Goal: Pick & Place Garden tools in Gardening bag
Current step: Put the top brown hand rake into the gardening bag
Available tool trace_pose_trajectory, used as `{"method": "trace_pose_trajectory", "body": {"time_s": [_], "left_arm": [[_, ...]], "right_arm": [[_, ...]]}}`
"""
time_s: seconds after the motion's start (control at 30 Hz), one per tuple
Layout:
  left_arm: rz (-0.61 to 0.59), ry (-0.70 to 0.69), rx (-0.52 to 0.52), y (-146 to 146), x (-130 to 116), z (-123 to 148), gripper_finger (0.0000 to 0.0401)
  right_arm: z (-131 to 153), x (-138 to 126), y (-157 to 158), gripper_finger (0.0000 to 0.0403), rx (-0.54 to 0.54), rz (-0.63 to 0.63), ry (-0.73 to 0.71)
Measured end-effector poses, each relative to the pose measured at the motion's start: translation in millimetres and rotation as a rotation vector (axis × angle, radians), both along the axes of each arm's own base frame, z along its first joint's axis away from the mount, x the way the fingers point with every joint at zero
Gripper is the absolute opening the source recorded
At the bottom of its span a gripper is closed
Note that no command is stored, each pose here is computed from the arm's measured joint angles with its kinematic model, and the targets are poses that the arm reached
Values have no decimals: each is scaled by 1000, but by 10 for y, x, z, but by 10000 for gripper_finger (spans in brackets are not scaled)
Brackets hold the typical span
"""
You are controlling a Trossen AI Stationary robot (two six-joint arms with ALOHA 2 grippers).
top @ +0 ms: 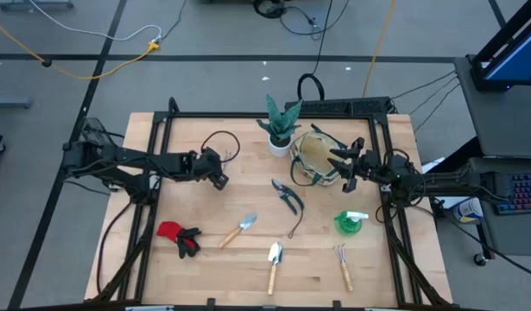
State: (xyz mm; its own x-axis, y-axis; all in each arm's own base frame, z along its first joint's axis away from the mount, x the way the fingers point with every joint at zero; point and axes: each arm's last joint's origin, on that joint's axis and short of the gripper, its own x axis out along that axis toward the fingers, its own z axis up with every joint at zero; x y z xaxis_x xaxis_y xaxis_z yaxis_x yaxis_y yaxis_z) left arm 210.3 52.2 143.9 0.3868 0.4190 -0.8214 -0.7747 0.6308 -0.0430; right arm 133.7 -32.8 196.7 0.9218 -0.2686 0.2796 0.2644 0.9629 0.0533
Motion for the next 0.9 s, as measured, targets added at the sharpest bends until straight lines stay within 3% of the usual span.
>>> {"method": "trace_pose_trajectory", "body": {"time_s": [0.4,0.9], "left_arm": [[5,-6,-12,-3,8,-10,186],[28,55,-23,15,94,-241,186]], "right_arm": [[1,0,0,130,0,0,0],[-2,3,0,130,1,0,4]]}}
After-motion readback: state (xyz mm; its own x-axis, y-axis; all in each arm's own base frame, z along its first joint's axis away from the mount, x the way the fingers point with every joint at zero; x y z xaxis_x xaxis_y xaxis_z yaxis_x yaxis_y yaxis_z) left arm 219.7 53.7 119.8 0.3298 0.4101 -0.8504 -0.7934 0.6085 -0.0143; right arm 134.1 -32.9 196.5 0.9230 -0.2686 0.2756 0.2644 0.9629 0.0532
